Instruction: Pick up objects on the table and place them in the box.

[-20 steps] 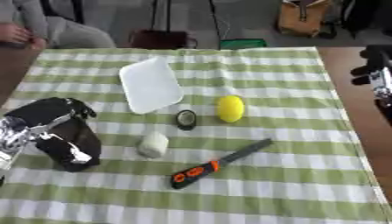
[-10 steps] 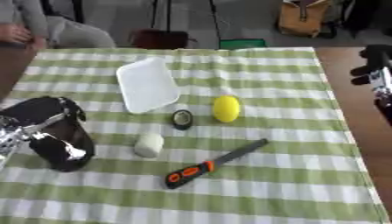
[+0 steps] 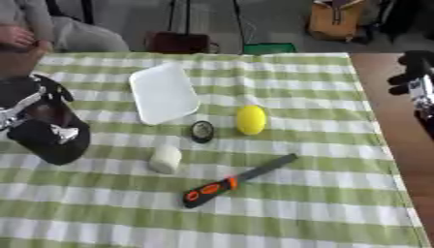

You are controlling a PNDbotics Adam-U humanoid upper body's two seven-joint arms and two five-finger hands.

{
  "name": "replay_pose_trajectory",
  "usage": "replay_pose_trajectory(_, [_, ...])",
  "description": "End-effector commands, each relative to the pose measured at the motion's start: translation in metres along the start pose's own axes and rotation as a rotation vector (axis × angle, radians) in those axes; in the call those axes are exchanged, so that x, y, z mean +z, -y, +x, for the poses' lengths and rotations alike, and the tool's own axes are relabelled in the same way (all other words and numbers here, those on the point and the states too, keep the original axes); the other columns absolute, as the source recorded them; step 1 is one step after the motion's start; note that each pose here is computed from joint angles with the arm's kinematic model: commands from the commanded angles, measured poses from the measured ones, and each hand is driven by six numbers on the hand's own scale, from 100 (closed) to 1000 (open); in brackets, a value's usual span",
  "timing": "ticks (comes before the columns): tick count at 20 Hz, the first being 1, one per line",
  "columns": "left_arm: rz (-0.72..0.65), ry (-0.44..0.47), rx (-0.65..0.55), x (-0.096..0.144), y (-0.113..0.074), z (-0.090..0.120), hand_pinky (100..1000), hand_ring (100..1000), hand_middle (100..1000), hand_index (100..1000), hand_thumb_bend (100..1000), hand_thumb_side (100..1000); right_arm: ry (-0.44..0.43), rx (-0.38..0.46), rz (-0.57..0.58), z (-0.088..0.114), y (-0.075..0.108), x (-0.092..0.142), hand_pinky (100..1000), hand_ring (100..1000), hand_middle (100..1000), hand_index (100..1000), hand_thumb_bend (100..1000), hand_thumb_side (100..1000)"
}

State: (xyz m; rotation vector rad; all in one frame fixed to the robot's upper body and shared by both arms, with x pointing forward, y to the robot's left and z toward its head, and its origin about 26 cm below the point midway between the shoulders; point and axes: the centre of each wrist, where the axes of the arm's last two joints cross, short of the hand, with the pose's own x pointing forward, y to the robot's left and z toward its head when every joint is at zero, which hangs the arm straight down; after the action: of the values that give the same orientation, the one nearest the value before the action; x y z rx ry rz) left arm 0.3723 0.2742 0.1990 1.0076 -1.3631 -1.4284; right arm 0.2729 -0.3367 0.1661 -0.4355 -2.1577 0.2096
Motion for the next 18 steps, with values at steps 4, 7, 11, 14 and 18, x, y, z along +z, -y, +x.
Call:
replay_pose_trajectory(4, [0.114,0.024,0.034,-0.011,-0.030,0.009,100,343,537,745,302,317,0.035,0.017,0.010,0.009,0.003,-0.004,587,612,694,757,208,605])
replay_pose_trajectory(7, [0.142,0.027,0.046,-0.024,-0.030,0.016,100,340,535,745,304,320,0.034,0.015,0.012,0.009,0.003,-0.004,587,612,694,757,208,605])
replay_pose_trajectory(11, [0.194,0.006,0.054,-0.043,-0.036,0.027,100,337,530,746,338,330,0.036,0.009,0.020,0.009,0.001,-0.005,587,611,694,757,208,605])
replay_pose_trajectory(14, [0.242,-0.035,0.064,-0.059,-0.044,0.033,100,330,518,743,357,328,0.043,0.004,0.029,0.010,0.000,-0.006,586,610,693,757,207,606])
replay_pose_trajectory(18, [0.301,-0.108,0.085,-0.079,-0.054,0.041,100,328,517,738,383,347,0.054,-0.004,0.043,0.011,-0.003,-0.009,586,610,693,757,207,606])
